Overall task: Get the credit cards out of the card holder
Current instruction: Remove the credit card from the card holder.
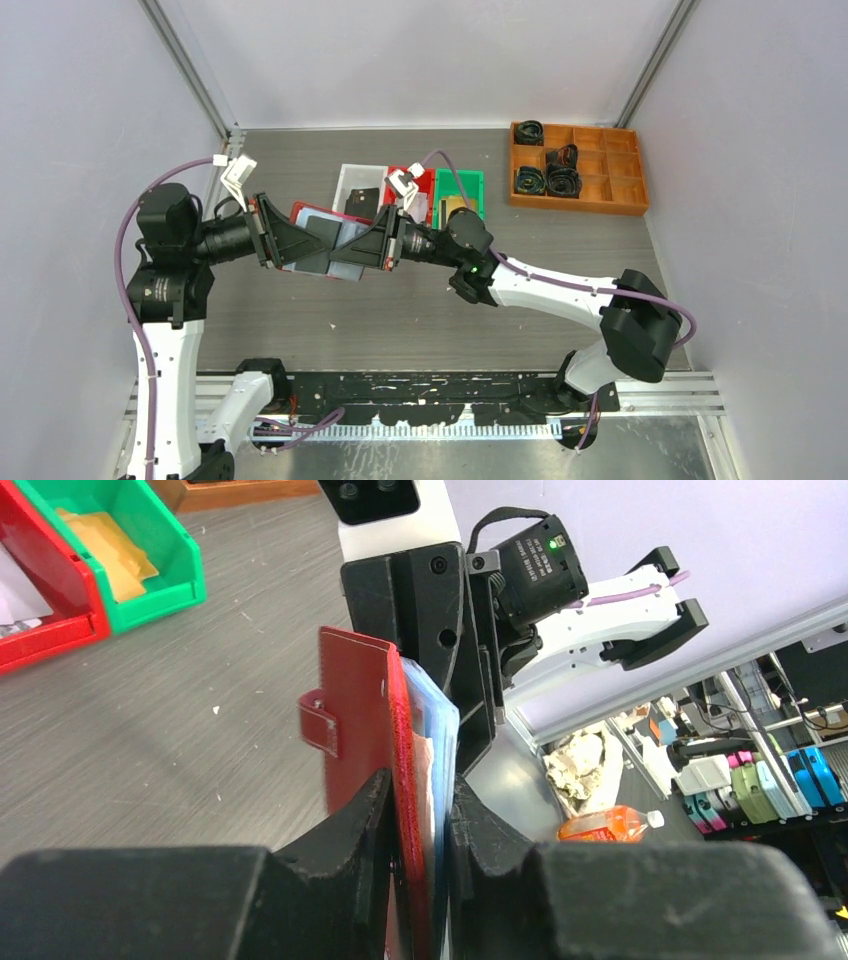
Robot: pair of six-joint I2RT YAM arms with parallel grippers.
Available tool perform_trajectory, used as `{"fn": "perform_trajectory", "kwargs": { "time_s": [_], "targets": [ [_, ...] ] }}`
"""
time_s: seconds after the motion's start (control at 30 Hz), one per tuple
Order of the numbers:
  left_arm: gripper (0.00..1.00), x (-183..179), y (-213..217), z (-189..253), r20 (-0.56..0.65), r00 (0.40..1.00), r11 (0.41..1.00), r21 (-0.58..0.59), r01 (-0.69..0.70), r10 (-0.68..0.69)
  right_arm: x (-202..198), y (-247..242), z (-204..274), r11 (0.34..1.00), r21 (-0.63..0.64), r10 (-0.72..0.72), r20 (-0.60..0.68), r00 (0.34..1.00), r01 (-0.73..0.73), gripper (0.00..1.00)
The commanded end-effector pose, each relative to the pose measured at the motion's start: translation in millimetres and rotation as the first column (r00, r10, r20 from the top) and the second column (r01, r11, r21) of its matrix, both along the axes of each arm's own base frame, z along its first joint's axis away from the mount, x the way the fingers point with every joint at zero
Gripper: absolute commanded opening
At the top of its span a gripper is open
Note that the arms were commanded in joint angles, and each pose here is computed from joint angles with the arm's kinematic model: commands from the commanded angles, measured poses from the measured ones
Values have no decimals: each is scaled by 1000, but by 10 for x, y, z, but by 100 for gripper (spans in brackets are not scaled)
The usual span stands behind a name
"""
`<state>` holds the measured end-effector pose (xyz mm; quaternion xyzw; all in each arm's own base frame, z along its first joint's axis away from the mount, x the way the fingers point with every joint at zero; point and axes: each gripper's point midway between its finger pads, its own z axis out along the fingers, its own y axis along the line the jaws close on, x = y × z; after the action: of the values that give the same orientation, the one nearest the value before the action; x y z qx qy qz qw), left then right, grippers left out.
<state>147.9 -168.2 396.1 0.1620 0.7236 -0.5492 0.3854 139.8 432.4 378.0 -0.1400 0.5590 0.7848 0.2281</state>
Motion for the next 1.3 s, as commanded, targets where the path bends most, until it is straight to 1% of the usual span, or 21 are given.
{"fn": "perform_trajectory", "kwargs": {
  "time_s": [0.0,0.03,0.07,0.27,0.47,0.7,0.83,1.03,1.27],
  "targets": [
    [22,-387,-86,137,9,988,988,-37,152,-151,127,58,205,994,33,-109,20,994,108,7],
    [22,-390,-86,152,14,988,987,-38,154,-153,117,31,211,993,42,-113,28,993,112,2],
    [22,-397,-88,162,11,987,987,-41,158,-158,108,-1,209,992,52,-118,35,992,116,1],
    [22,-421,-101,229,-10,982,980,-70,187,-188,-43,-187,197,989,123,-94,78,992,84,1],
    [22,-443,-112,310,-23,978,974,-99,204,-207,-44,-238,0,990,101,-101,59,993,95,1],
    [16,-430,-112,343,-18,978,974,-102,204,-207,-34,-326,-95,990,82,-119,50,992,115,1],
    [11,-400,-112,347,-19,980,976,-102,194,-197,-62,-342,-69,991,82,-111,60,992,106,1],
    [10,-409,-112,375,-12,980,975,-101,196,-198,-98,-371,-100,993,64,-107,70,992,102,1],
    [10,-407,-113,393,-8,981,976,-100,192,-194,-20,-444,-160,984,40,-176,60,983,174,1]
  ]
}}
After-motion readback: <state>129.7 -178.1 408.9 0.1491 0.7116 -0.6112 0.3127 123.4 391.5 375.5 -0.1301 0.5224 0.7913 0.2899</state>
